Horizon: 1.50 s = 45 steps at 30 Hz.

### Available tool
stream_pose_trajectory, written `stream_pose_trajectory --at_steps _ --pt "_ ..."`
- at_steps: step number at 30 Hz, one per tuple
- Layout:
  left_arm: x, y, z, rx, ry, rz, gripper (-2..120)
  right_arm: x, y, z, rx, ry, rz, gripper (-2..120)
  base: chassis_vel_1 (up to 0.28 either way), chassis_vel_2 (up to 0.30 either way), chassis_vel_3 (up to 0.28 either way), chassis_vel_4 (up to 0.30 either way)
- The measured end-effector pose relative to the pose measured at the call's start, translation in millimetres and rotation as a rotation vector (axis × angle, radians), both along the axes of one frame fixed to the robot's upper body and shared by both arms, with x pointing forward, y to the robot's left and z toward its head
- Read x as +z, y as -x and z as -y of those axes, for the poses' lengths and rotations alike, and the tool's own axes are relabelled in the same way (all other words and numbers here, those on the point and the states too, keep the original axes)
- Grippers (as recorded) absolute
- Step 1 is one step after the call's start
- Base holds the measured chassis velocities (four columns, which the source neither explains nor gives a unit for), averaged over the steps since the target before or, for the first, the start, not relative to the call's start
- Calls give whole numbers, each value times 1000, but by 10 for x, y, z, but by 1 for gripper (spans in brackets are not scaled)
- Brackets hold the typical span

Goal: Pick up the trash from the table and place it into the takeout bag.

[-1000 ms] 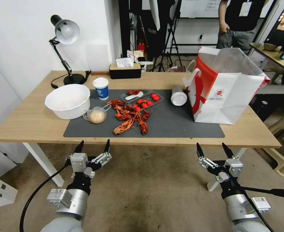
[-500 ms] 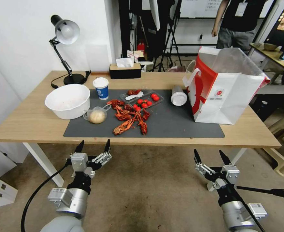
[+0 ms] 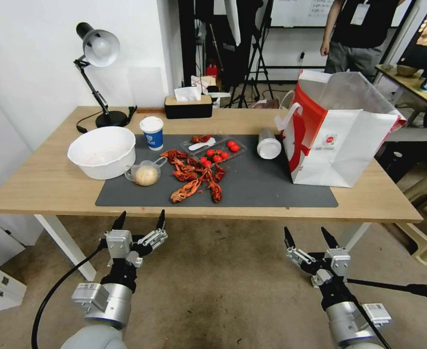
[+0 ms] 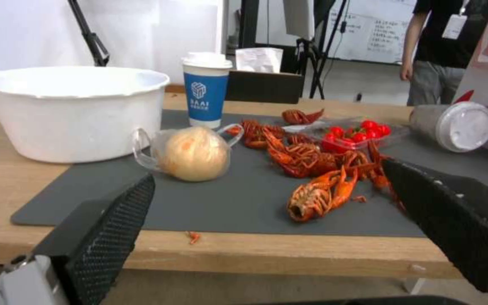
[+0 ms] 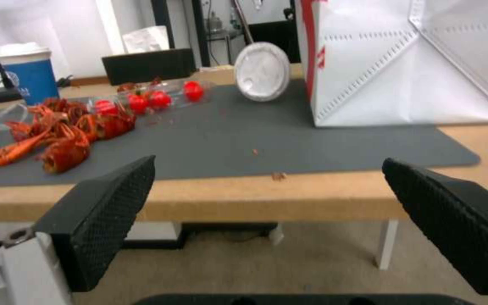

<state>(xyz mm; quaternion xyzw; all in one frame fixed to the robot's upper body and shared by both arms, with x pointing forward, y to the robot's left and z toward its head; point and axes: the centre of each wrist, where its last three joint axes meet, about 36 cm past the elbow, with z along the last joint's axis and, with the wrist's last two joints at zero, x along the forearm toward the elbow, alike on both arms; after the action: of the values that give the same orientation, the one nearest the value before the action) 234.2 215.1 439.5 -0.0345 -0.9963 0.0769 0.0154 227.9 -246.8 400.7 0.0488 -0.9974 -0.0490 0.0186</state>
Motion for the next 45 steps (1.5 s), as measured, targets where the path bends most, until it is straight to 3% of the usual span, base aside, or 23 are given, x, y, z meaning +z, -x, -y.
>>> stream_pose_trajectory --at_steps 19,29,45 --pt "30 14 -26 -6 -12 5 100 454 -657 -289 113 21 24 100 0 0 0 0" --pt "76 35 -37 6 -14 13 100 721 -1054 -416 172 36 -40 100 0 0 0 0" --pt "50 38 -44 25 -22 6 100 1032 -1708 -544 74 81 -136 100 0 0 0 0"
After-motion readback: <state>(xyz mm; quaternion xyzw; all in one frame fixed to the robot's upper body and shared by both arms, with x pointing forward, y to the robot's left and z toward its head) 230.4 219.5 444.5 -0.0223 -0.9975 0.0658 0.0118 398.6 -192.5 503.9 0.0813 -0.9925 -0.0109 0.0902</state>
